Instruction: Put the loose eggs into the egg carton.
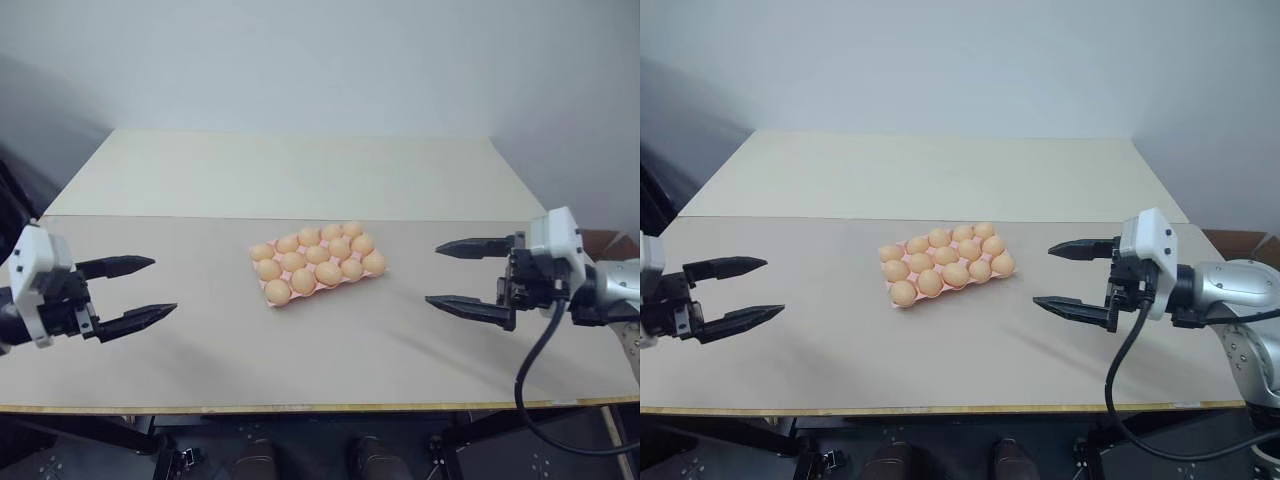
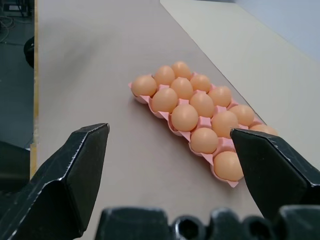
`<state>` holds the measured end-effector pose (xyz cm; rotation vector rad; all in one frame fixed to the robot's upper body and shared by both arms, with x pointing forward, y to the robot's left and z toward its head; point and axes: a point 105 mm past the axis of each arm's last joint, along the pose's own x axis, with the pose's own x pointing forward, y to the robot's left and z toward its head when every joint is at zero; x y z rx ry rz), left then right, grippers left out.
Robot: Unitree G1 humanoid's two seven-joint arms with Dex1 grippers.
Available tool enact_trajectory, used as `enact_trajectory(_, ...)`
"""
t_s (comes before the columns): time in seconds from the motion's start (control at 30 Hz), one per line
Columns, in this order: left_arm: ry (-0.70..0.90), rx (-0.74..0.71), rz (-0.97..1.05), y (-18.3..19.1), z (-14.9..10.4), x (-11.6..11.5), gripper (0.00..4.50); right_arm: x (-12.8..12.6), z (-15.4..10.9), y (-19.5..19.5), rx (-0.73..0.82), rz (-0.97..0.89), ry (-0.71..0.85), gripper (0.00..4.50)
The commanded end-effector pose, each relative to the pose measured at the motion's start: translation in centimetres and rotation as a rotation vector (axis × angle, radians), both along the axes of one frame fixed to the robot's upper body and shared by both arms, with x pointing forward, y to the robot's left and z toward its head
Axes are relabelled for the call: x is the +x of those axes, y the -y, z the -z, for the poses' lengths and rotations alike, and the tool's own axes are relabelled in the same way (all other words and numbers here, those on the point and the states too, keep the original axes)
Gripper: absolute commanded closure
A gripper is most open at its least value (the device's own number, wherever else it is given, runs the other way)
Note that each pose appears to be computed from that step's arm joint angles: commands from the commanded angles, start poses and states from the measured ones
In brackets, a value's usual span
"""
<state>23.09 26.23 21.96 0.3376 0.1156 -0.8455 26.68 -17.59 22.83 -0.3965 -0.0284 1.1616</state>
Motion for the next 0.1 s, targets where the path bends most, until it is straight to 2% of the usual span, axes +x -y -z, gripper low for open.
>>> enact_trajectory(0.03, 0.050, -0.003, -0.016, 0.75, -1.16, -1.01, 0.02, 0.46, -0.60, 0.16, -0.009, 0.006, 0.045, 0.00)
enact_trajectory(0.1, 0.040, -0.009, -0.044, 0.77, -1.08, -1.17, 0.02, 0.73, -0.58, 0.10, -0.010, 0.002, 0.046, 0.00)
